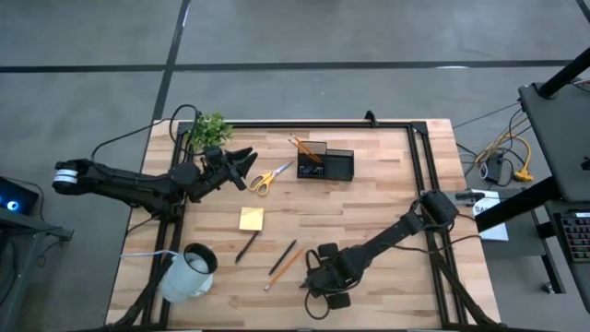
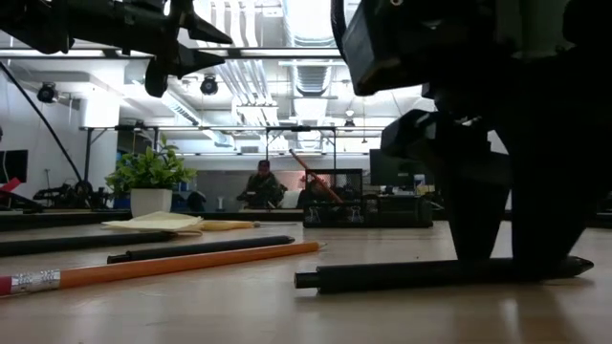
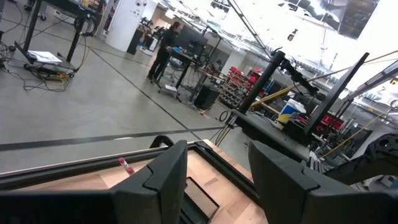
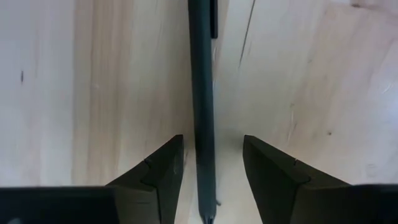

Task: Pick and place office supplies into organizer
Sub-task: Put the right pen into the desk organizer

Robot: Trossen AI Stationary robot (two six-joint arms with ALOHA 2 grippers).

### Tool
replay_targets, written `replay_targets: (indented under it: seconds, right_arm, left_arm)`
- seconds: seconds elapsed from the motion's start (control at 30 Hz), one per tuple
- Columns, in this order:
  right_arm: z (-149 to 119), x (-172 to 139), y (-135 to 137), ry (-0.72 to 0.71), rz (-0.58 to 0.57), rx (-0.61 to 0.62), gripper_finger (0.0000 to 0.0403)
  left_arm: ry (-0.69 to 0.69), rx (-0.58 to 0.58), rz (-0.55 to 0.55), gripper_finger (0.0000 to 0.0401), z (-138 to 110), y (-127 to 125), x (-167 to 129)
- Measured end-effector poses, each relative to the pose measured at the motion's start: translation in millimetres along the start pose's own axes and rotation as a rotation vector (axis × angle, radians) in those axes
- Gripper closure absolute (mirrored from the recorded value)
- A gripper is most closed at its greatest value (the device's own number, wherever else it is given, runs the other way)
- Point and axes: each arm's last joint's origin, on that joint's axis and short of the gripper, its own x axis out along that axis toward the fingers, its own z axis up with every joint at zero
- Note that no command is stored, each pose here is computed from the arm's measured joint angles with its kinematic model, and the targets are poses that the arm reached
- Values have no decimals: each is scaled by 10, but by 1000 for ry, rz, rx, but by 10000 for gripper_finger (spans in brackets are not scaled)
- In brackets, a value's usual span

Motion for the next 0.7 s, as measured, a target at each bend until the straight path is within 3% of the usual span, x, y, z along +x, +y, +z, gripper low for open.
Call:
replay_targets:
  seconds: [0.7]
  right_arm:
    - [-52, 88, -13, -20, 27, -76, 281]
  left_arm:
    - [0, 0, 0, 244, -1, 0, 0]
